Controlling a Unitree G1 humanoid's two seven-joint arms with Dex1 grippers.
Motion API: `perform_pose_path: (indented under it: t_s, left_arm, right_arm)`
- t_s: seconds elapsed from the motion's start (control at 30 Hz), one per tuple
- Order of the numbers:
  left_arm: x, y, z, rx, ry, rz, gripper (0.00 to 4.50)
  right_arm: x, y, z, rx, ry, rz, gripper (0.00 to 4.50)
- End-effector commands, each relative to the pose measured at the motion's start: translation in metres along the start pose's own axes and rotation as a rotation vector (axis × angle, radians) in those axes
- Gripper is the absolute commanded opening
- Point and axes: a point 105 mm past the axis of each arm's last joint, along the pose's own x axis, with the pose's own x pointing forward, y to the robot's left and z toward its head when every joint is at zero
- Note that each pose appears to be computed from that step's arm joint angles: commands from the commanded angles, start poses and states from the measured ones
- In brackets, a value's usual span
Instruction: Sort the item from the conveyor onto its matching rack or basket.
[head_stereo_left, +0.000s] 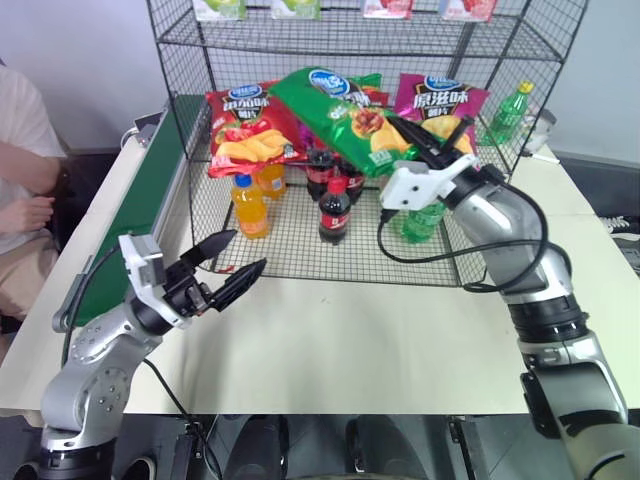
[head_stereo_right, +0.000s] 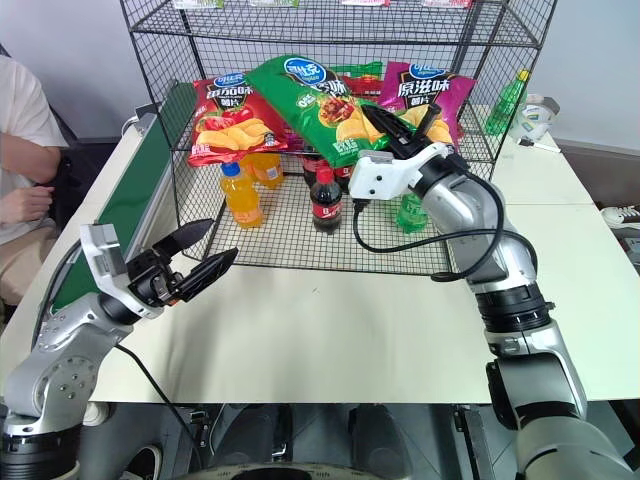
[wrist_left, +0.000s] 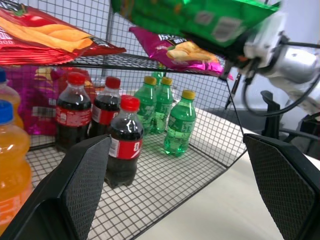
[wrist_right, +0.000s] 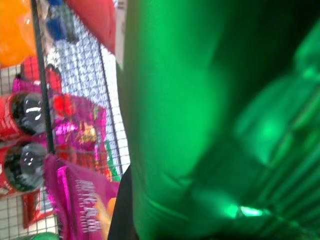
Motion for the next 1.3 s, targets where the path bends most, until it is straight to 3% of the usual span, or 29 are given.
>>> perform_pose_path:
  t_s: [0.03,0.3,1.0,1.07,1.1,1.17,1.3]
  left_arm:
    - [0.003,-0.002,0.005,0.037,-0.026,0.006,4.50]
    - [0.005,-0.003,0.000,0.029,-0.031,0.026,4.50]
    - [0.008,-0.004,-0.007,0.036,-0.033,0.048,4.50]
    - [0.008,-0.005,-0.007,0.036,-0.032,0.050,4.50]
    - [0.008,-0.005,-0.008,0.037,-0.031,0.051,4.50]
    - [0.008,-0.005,-0.008,0.038,-0.030,0.052,4.50]
    - [0.009,-0.007,-0.009,0.033,-0.028,0.053,4.50]
  right_arm:
    - [0.014,-0.014,-0.009,0.002,0.054,-0.058,0.30]
    - [0.030,-0.003,-0.030,0.041,0.189,-0.038,0.30]
    - [0.052,0.015,-0.031,0.171,0.237,0.031,0.30]
    - [0.052,0.019,-0.030,0.205,0.232,0.044,1.32]
    - [0.052,0.019,-0.029,0.208,0.230,0.045,1.43]
    - [0.053,0.017,-0.027,0.203,0.223,0.040,2.21]
    - [0.055,0.017,-0.016,0.214,0.184,0.053,4.07]
